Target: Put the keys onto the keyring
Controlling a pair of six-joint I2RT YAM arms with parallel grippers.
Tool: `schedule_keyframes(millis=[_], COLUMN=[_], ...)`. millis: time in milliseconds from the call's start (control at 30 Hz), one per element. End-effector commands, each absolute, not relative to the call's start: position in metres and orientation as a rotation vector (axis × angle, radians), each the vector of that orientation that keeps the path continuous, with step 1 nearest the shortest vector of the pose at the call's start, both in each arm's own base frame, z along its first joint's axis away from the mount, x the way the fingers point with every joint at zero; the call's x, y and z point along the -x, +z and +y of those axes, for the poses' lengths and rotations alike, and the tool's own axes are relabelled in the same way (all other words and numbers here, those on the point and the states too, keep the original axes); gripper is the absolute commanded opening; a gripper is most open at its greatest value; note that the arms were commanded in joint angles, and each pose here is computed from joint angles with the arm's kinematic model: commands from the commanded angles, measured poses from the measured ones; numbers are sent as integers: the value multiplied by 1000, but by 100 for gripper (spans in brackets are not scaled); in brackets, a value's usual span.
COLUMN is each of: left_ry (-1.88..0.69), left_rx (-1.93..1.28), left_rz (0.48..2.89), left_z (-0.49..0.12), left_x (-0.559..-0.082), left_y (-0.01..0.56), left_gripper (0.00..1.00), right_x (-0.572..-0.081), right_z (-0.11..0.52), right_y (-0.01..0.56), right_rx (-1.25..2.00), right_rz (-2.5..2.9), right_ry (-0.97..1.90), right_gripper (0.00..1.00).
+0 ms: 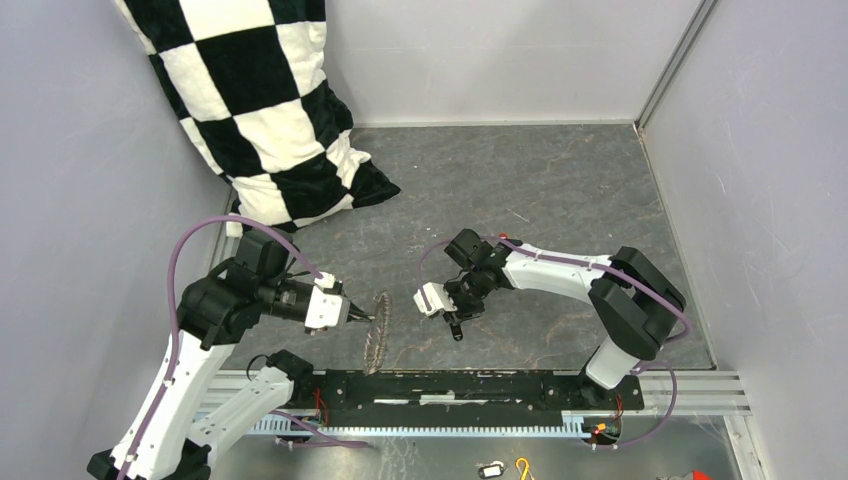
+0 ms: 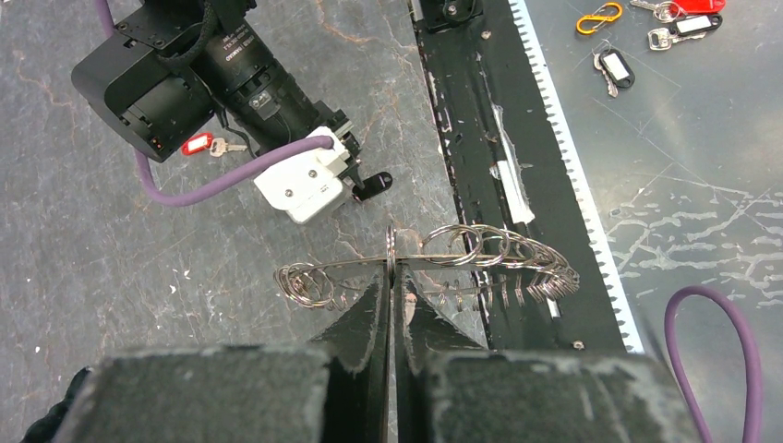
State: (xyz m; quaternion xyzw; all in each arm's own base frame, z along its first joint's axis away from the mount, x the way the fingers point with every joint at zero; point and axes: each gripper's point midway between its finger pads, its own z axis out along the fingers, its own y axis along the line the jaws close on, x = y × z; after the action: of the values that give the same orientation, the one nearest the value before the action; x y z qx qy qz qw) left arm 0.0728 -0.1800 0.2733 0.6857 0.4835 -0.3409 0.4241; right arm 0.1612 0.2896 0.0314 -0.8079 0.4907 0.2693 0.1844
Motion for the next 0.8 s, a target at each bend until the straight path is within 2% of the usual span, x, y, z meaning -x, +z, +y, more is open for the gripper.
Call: schedule_keyframes(millis=[0, 267, 533, 767], left_ry=[-818, -813, -812, -802], left_rx=[-1731, -1729, -1729, -1730], left_rz=[1121, 1121, 1116, 1113], left_z=[-183, -182, -182, -181], left_x=[-74, -74, -73, -74], left_y=[282, 283, 283, 283], left_gripper=[2, 2, 2, 2], right_x=[-156, -158, -161, -161], right_z=[294, 296, 300, 297], right_y=[33, 27, 27, 24], right_rx=[2287, 2287, 2277, 2297], right_rz=[1347, 1354, 1358, 1371], right_ry=[809, 796, 795, 798], right_gripper=[36, 36, 23, 19])
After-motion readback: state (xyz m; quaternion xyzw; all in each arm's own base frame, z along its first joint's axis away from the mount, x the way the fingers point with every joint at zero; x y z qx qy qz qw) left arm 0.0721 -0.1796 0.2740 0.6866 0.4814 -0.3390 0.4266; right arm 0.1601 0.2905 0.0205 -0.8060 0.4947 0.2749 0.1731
